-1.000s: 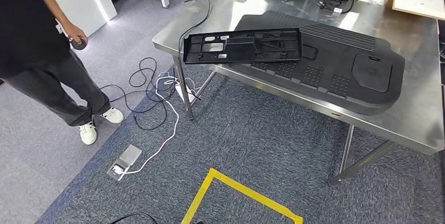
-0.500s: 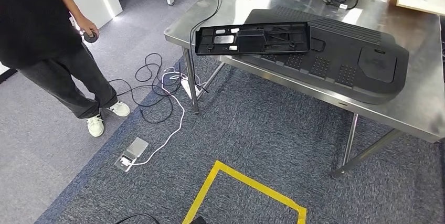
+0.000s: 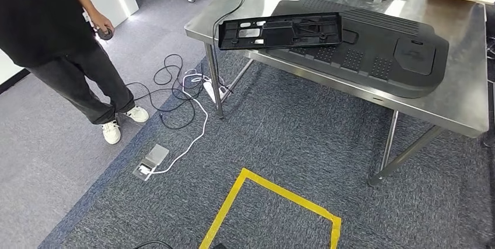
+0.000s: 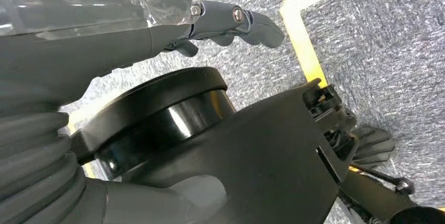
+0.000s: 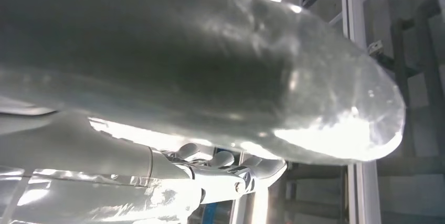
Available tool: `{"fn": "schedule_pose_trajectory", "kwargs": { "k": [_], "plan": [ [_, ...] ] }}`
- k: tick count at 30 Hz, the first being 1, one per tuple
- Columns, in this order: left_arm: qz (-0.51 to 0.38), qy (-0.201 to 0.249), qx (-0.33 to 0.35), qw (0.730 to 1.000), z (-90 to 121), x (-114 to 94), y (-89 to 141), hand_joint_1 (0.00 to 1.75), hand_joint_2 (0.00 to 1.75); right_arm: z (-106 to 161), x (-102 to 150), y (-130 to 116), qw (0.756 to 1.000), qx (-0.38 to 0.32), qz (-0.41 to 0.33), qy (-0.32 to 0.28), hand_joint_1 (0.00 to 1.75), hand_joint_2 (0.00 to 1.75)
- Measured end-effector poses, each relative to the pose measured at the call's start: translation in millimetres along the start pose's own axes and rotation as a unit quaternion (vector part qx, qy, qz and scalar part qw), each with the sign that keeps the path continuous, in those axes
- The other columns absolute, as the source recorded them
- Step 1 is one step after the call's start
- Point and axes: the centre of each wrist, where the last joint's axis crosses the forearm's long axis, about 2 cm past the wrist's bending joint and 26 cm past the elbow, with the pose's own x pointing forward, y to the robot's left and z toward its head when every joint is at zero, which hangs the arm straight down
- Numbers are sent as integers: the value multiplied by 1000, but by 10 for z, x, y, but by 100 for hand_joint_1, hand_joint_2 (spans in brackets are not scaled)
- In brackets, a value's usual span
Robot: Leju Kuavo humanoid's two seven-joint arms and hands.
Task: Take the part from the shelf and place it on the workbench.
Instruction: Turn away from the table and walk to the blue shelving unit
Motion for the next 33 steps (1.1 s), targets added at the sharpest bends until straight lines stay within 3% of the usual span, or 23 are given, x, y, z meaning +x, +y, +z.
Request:
{"fn": "schedule_pose_trajectory", "kwargs": {
  "k": [5, 9, 33],
  "plan": [
    [5, 1, -4, 1000, 5, -22, -17, 0, 175, 45, -6, 39, 1000, 12, -10, 12, 0, 0],
    [10, 8, -5, 1000, 4, -17, -16, 0, 0, 73, -11, 59, 999, 21, -15, 20, 0, 0],
    [28, 14, -8, 999, 18, -91, -47, 0, 0, 164, 7, 121, 994, 49, -74, 69, 0, 0]
  ]
}}
